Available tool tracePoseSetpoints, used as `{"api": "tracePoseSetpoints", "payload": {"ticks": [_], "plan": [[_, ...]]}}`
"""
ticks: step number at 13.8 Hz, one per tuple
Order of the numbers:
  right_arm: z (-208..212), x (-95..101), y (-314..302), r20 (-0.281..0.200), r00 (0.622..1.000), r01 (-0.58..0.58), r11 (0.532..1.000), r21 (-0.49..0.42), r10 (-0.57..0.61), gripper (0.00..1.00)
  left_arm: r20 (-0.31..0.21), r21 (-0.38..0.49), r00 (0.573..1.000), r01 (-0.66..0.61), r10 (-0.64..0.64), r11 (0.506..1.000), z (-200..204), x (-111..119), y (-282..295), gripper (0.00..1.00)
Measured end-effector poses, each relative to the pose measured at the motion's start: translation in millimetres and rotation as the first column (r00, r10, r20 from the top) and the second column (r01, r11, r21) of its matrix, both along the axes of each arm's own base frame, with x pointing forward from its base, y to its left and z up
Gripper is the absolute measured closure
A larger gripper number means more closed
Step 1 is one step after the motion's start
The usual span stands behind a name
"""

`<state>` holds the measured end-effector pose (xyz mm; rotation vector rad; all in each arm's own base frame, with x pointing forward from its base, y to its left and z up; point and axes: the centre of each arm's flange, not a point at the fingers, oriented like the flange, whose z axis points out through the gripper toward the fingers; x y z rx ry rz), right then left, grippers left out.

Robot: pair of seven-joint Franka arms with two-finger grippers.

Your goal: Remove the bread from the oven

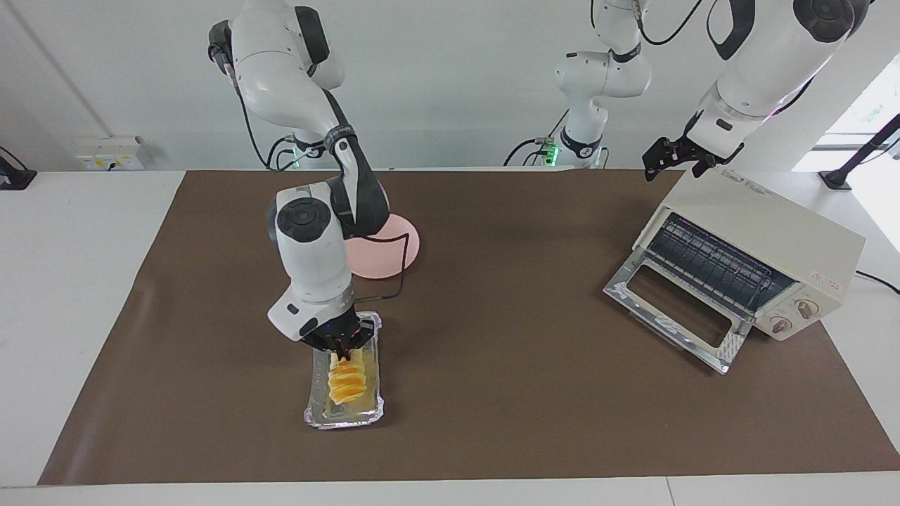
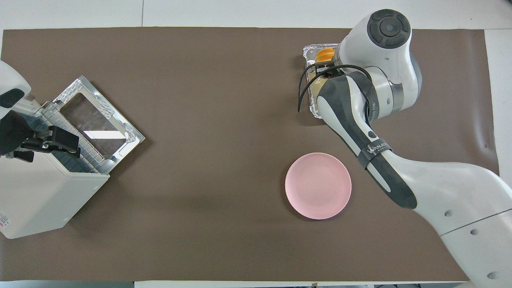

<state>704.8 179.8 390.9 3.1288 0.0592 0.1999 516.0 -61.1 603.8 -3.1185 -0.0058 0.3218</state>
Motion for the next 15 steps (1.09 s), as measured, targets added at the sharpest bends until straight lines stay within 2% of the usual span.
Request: {"api": "tracePoseSetpoints", "payload": {"ticks": [4,7,10,12,15], "plan": [[39.2,-33.0,9.9,-0.105,0.994,0.018,1.000,-0.018,-0.019,0.91,0.000,0.000,1.000,0.000,0.000,1.000,0.0,0.0,0.0,0.00],[58.8,-72.7,11.6,-0.132,0.990,0.052,0.998,-0.029,-0.055,0.91,0.000,0.000,1.000,0.000,0.000,1.000,0.0,0.0,0.0,0.00],[70.3,-137.8,20.3,-0.177,0.982,0.067,0.998,0.001,-0.066,0.91,0.000,0.000,1.000,0.000,0.000,1.000,0.0,0.0,0.0,0.00],[67.1,-190.3,15.5,-0.153,0.986,0.066,0.998,0.008,-0.064,0.91,0.000,0.000,1.000,0.000,0.000,1.000,0.0,0.0,0.0,0.00],[26.3,-264.3,18.1,-0.096,0.993,0.078,0.997,0.015,-0.076,0.91,0.000,0.000,1.000,0.000,0.000,1.000,0.0,0.0,0.0,0.00]]}}
